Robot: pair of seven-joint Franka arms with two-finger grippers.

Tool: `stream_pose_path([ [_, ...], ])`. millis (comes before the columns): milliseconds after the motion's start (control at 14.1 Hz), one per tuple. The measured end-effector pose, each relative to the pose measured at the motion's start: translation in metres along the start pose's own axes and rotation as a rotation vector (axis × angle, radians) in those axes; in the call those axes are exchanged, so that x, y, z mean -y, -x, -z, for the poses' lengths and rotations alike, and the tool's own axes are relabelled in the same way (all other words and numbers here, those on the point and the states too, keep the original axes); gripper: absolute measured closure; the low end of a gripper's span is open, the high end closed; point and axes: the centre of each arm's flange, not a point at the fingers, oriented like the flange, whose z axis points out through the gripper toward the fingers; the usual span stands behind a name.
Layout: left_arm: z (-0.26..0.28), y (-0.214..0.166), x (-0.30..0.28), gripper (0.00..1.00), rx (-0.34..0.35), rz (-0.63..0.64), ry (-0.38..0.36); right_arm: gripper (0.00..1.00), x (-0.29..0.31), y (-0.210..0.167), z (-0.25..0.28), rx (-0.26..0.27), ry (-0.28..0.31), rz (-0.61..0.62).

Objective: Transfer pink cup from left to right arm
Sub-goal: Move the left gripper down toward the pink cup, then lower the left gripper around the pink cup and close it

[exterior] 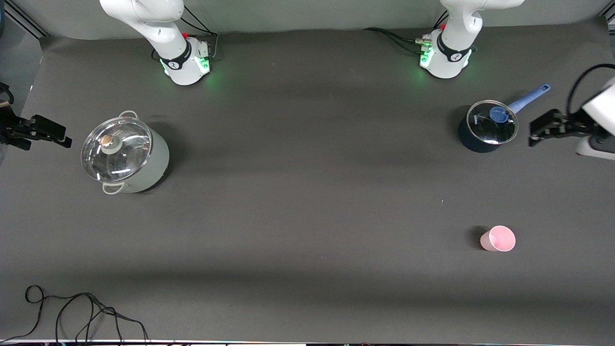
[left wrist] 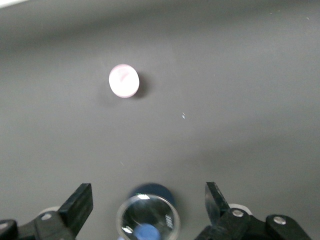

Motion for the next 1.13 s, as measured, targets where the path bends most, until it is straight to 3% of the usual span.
stream_pose_path([
  [354,-0.044,0.01,0.113,0.0,-0.153,-0.208,0.191,0.0,0.0,0.0,0.001,-0.002,0.0,0.0],
  [708,-0.156,0.02,0.203,0.0,-0.347,-0.4,0.393,0.0,0.0,0.0,0.001,-0.001,0.0,0.0],
  [920,-0.229,0.023,0.229,0.0,-0.485,-0.519,0.463,0.0,0.0,0.0,0.001,-0.001,0.0,0.0],
  [1132,-0.316,0.035,0.251,0.0,-0.677,-0.611,0.523,0.0,0.0,-0.001,0.0,0.0,0.0,0.0],
])
